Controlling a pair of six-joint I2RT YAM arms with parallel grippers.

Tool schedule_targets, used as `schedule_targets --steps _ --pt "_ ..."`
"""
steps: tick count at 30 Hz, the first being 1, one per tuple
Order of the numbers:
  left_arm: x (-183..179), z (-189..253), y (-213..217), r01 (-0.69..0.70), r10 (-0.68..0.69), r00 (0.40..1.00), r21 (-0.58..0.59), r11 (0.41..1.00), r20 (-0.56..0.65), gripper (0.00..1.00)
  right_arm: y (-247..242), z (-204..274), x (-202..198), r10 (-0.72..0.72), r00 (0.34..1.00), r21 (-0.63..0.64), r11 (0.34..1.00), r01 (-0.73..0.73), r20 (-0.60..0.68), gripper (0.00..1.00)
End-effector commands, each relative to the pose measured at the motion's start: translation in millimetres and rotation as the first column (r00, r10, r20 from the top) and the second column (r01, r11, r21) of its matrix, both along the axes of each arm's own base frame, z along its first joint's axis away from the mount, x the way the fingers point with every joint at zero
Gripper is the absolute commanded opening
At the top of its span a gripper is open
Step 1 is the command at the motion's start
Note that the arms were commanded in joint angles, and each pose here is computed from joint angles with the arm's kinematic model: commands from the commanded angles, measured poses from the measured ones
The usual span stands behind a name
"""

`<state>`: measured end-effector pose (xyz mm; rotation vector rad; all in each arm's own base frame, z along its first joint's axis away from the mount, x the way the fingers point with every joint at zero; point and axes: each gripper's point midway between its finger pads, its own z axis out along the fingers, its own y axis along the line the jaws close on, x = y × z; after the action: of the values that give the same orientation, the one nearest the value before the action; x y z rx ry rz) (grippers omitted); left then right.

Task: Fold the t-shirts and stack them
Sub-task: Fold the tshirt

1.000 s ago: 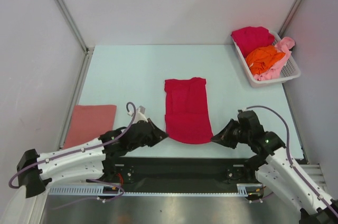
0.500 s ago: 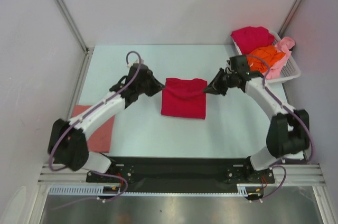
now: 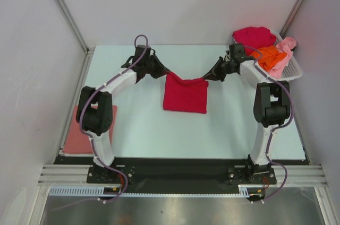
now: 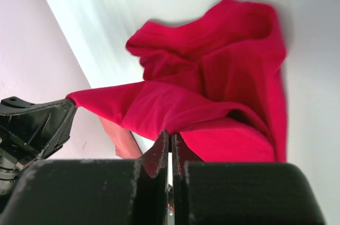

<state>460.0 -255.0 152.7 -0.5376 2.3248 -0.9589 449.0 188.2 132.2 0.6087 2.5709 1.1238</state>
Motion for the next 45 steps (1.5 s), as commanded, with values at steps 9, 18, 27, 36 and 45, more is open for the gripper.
schedule_targets --steps 9,18,27,36,45 --pt "35 3 -8 0.023 -0.022 0.999 -0.065 0.998 0.024 0.00 -14 0 22 -0.030 0.999 0.026 0.999 0.029 0.011 0.00" --pt "39 -27 -4 0.012 -0.014 0.999 -0.062 0.998 -0.043 0.00 -22 -17 31 -0.064 0.998 -0.008 0.998 0.064 -0.007 0.00" --pt "51 -42 -1 0.005 -0.009 0.998 -0.062 0.998 -0.065 0.00 -34 -40 37 -0.109 0.993 -0.014 0.994 0.109 -0.051 0.00" --pt "52 -55 8 -0.026 0.023 0.996 -0.035 0.999 -0.091 0.00 -36 -59 49 -0.094 0.994 -0.020 0.996 0.092 -0.064 0.00" --pt "58 -73 15 -0.028 0.024 0.991 -0.027 0.999 -0.135 0.00 -34 -68 59 -0.096 0.992 -0.011 0.995 0.096 -0.078 0.00"
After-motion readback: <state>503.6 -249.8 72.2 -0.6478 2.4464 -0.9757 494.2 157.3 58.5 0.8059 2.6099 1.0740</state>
